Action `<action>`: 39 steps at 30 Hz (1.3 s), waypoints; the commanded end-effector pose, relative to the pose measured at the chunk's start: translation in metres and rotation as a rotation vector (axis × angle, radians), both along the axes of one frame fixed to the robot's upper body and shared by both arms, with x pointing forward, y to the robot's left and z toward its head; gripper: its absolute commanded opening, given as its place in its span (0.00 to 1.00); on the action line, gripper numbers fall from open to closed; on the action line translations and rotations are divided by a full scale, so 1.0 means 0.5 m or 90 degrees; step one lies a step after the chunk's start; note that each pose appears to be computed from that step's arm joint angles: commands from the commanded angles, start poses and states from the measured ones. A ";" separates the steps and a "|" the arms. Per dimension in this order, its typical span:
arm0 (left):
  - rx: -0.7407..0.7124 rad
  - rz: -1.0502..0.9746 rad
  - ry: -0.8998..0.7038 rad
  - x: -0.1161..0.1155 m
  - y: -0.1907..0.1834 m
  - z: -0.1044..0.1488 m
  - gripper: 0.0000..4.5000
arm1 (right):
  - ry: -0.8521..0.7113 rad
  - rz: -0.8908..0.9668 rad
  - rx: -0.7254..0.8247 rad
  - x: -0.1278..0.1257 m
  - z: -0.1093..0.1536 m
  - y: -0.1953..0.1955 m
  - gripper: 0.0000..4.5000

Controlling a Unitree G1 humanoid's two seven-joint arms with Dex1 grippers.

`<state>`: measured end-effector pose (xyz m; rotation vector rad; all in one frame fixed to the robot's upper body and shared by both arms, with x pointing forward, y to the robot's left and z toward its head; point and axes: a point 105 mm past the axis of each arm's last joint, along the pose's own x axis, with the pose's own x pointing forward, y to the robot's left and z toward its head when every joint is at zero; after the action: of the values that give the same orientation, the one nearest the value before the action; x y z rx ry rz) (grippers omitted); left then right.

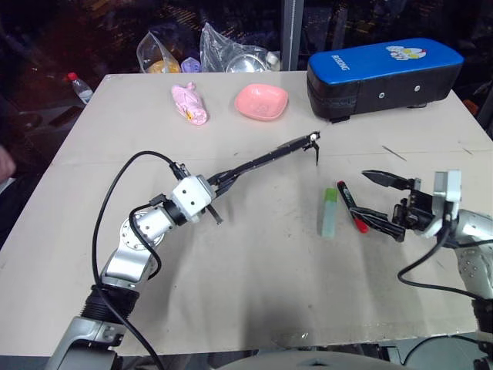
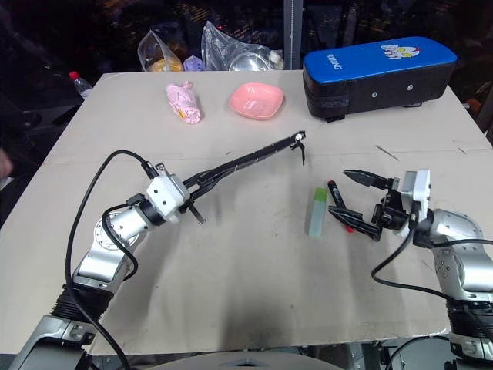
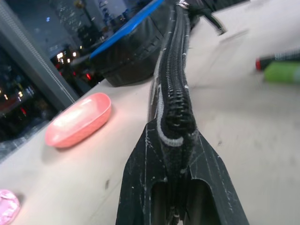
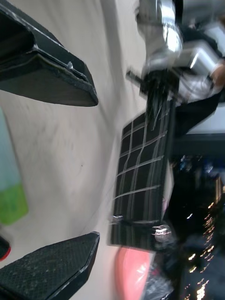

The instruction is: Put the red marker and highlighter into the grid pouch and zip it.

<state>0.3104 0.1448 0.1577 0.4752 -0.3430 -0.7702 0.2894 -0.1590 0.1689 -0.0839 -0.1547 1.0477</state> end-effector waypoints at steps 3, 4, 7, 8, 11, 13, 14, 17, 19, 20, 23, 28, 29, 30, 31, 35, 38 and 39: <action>0.001 -0.003 -0.050 -0.013 -0.020 0.040 0.01 | 0.025 -0.159 -0.037 0.081 0.037 0.066 0.96; 0.003 -0.001 -0.048 -0.012 -0.021 0.036 0.01 | 0.036 -0.167 -0.035 0.089 0.037 0.074 0.96; 0.012 -0.001 -0.047 -0.010 -0.027 0.026 0.01 | 0.069 -0.220 -0.015 0.124 0.040 0.078 0.96; 0.011 -0.001 -0.047 -0.009 -0.028 0.025 0.01 | 0.070 -0.229 -0.005 0.133 0.045 0.080 0.96; 0.012 -0.001 -0.047 -0.009 -0.031 0.023 0.00 | 0.051 -0.221 0.016 0.139 0.067 0.093 0.85; 0.019 -0.004 -0.045 -0.010 -0.032 0.018 0.00 | 0.039 -0.194 0.013 0.132 0.076 0.105 0.64; 0.018 -0.002 -0.043 -0.010 -0.031 0.016 0.00 | 0.036 -0.184 0.008 0.129 0.077 0.109 0.58; 0.019 0.000 -0.042 -0.008 -0.032 0.014 0.00 | 0.036 -0.176 0.003 0.127 0.077 0.113 0.26; 0.020 0.001 -0.041 -0.007 -0.033 0.011 0.00 | 0.029 -0.169 -0.001 0.125 0.080 0.115 0.06; 0.021 0.002 -0.040 -0.007 -0.033 0.009 0.00 | 0.027 -0.166 -0.003 0.125 0.081 0.116 0.01; 0.021 0.002 -0.039 -0.008 -0.035 0.008 0.00 | 0.022 -0.146 -0.011 0.119 0.085 0.123 0.01; 0.024 0.012 -0.038 -0.004 -0.039 0.003 0.00 | 0.027 -0.068 -0.051 0.088 0.083 0.146 0.01; 0.023 0.012 -0.038 -0.004 -0.040 0.002 0.00 | 0.029 -0.058 -0.056 0.084 0.082 0.149 0.01; 0.024 0.011 -0.037 -0.004 -0.042 0.001 0.00 | 0.031 -0.042 -0.068 0.077 0.080 0.153 0.01; 0.024 0.011 -0.037 -0.005 -0.044 0.000 0.00 | 0.031 -0.027 -0.079 0.071 0.077 0.158 0.01; 0.031 0.002 -0.033 -0.010 -0.052 -0.008 0.00 | 0.056 0.054 -0.117 0.036 0.065 0.180 0.01; 0.040 -0.012 -0.031 -0.015 -0.057 -0.012 0.00 | 0.077 0.091 -0.134 0.022 0.053 0.185 0.01; 0.045 -0.016 -0.030 -0.017 -0.058 -0.014 0.00 | 0.079 0.096 -0.138 0.020 0.052 0.185 0.01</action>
<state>0.3075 0.1226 0.1431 0.5380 -0.3216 -0.7695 0.3080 -0.0734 0.1825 -0.1851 0.1096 1.1555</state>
